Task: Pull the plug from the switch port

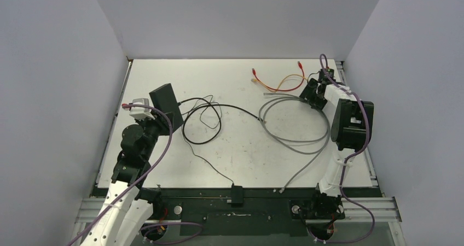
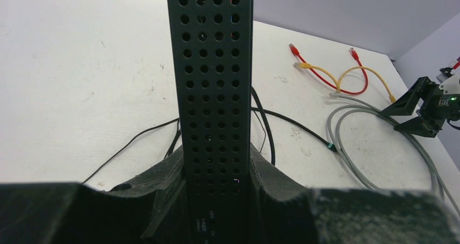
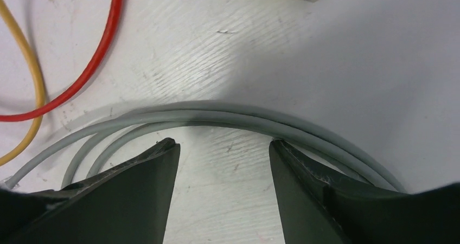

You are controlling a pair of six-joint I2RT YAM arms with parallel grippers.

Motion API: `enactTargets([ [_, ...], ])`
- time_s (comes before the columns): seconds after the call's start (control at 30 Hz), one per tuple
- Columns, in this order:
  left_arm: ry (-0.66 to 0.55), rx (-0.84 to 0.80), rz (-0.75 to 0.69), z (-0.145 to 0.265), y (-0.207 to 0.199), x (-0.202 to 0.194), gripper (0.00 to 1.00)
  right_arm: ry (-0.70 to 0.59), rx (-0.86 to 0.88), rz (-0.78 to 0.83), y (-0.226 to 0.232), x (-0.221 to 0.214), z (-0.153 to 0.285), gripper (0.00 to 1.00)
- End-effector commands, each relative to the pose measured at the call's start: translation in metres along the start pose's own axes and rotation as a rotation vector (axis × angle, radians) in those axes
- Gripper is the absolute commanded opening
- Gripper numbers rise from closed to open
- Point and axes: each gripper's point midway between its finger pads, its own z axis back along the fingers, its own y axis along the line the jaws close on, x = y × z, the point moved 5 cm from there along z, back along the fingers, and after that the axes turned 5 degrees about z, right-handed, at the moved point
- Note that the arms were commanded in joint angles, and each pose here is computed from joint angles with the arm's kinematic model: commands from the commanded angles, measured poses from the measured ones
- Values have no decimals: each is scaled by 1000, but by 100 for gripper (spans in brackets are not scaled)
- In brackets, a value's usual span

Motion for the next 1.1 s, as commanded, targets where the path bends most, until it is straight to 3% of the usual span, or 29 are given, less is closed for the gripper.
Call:
enactTargets([
  [0.0, -219, -46, -35, 12, -22, 62, 0, -60, -84, -2, -17, 16, 15, 64],
  [0.47, -219, 3, -179, 14, -20, 80, 0, -118, -162, -7, -48, 33, 33, 67],
  [0.7, -176, -155, -173, 0, -42, 75, 0, -142, -50, 50, -14, 33, 47, 78],
  [0.93, -120, -330, -135, -14, -65, 66, 0, -235, 61, 208, 45, 39, 84, 93],
  [1.07, -89, -418, -111, -19, -77, 60, 0, -252, 160, 287, 80, 32, 103, 97],
])
